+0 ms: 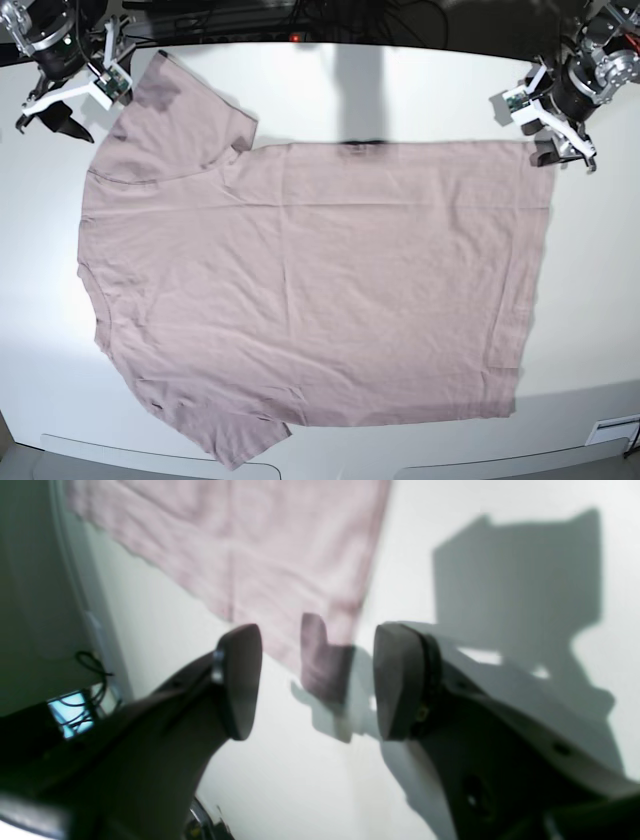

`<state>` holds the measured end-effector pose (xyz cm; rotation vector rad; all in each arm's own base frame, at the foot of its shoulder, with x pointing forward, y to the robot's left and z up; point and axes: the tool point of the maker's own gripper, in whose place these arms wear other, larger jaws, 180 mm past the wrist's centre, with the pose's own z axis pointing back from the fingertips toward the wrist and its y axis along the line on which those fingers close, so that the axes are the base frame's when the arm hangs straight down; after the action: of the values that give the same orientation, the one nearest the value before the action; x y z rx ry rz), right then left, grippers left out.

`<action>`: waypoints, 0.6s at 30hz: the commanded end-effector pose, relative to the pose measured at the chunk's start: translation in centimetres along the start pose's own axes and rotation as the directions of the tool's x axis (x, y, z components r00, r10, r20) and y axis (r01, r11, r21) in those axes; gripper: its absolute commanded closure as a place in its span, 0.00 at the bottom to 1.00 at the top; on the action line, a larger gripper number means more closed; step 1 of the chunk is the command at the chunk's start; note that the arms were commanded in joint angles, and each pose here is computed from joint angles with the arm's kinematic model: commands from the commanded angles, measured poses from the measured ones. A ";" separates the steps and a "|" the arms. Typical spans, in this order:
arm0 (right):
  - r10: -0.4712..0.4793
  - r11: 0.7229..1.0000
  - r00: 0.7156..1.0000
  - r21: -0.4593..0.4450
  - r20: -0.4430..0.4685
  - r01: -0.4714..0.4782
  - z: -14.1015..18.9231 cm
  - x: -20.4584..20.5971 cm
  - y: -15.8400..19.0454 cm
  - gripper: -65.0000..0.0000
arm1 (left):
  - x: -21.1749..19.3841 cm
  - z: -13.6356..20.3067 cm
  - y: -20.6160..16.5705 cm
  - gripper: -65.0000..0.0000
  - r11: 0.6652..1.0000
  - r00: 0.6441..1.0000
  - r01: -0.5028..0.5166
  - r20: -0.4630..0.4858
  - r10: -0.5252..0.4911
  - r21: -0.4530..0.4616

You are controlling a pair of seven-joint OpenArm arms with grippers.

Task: Fold the T-shirt properly
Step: 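Grasp the shirt's shoulder edge with the left gripper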

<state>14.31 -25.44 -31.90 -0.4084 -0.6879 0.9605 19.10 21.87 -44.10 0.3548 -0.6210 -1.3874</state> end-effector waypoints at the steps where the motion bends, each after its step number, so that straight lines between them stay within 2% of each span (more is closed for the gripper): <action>1: 0.011 1.000 1.000 -0.015 0.022 -0.011 0.2 0.6 -0.6 0.37 | -1.5 -0.1 -0.4 0.46 0.999 0.998 0.021 -0.056 -0.023 -0.029; 5: 0.012 1.000 1.000 -0.015 0.020 -0.011 0.2 0.6 -0.6 0.37 | -3.2 -0.3 -1.9 0.46 0.993 0.994 0.061 -0.085 -0.070 -0.104; 12: 0.013 1.000 0.999 -0.019 0.030 -0.012 0.3 0.9 -0.7 0.37 | -4.3 -0.5 -3.1 0.46 0.986 0.993 0.063 -0.085 -0.077 -0.155; 16: 0.013 1.000 1.000 -0.019 0.023 -0.013 0.3 0.8 -0.7 0.37 | -5.4 0.4 -5.7 0.46 0.960 0.990 0.041 -0.115 -0.076 -0.275; 18: 0.013 1.000 1.000 -0.019 0.010 -0.013 0.3 0.6 -0.7 0.37 | -6.0 1.1 -6.6 0.46 0.949 0.986 0.083 -0.113 -0.123 -0.305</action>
<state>14.25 -25.63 -31.84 -0.4199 -0.6733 0.9570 17.73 24.96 -45.93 0.3226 -0.5079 -1.4842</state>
